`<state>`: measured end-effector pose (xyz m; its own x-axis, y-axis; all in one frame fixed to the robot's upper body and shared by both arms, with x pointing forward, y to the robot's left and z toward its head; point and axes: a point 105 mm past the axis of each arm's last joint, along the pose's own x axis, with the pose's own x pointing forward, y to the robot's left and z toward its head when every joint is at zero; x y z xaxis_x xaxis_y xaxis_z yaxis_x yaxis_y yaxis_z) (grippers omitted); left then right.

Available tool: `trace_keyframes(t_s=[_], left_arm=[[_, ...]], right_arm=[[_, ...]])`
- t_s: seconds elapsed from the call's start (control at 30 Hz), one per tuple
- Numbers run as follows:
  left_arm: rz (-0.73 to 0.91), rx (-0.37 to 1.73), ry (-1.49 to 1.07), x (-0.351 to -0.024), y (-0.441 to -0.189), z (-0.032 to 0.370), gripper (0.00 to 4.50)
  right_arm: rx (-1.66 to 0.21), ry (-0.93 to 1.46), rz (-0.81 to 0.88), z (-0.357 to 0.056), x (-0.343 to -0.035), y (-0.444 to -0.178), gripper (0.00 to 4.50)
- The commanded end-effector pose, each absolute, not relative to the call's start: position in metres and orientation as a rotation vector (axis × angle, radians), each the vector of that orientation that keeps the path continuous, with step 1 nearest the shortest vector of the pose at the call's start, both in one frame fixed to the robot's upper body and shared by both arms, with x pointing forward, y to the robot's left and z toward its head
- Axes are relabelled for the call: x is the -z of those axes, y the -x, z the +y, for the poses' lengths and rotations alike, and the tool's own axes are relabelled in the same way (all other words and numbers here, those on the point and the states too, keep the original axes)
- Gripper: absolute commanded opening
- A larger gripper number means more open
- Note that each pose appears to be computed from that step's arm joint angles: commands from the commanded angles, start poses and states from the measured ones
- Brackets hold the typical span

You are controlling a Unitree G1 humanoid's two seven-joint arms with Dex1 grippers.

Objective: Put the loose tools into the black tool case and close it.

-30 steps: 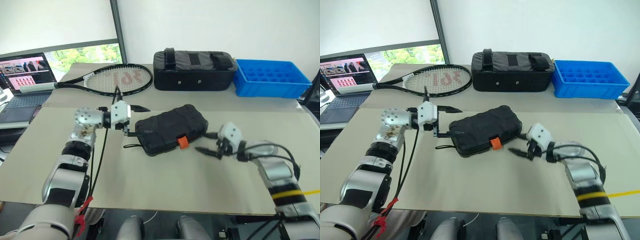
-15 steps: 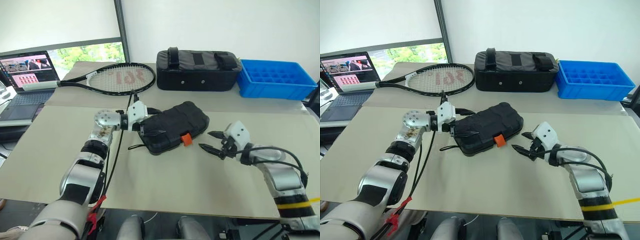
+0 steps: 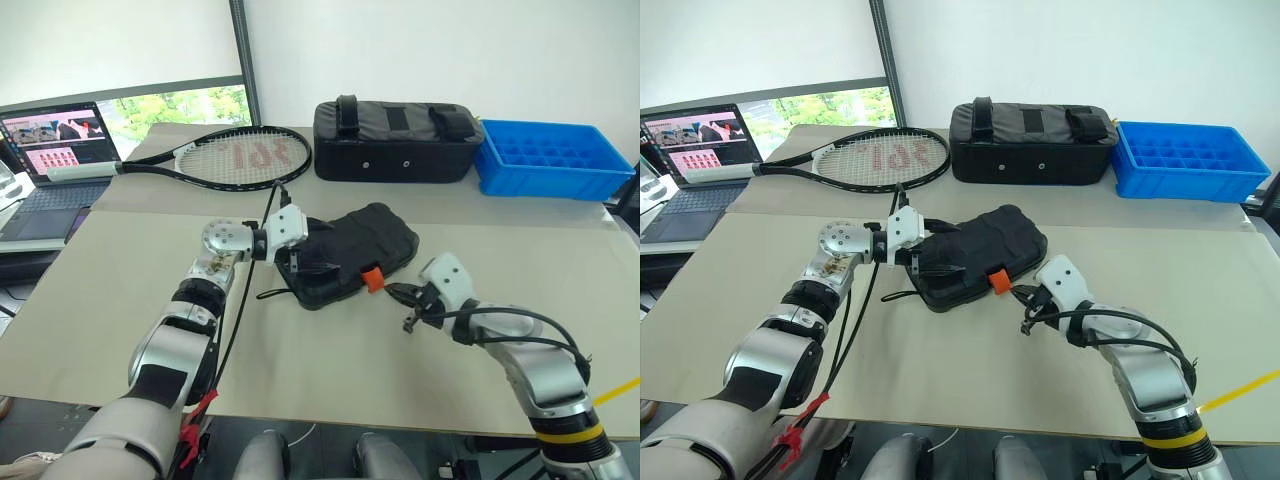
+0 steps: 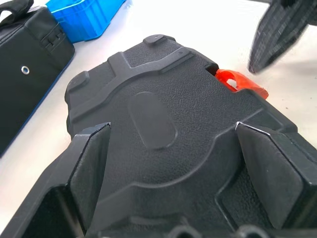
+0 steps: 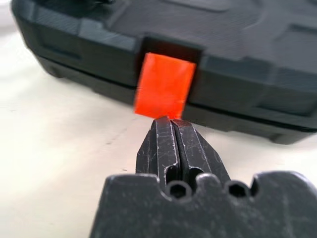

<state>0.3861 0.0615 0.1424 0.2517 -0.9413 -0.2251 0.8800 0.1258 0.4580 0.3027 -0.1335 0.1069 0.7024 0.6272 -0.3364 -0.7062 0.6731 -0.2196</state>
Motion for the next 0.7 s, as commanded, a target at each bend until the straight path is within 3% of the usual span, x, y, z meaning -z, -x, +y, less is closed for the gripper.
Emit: trace_keyframes(t_s=[0.03, 0.7], left_arm=[[-0.128, 1.341, -0.589, -0.142, -0.386, 0.058, 4.28], [-0.127, 1.356, -0.593, -0.140, -0.383, 0.057, 4.28]], right_arm=[[-0.769, 0.370, 0.193, -0.124, -0.119, -0.305, 0.02], [-0.776, 0.381, 0.175, -0.111, -0.118, -0.332, 0.02]])
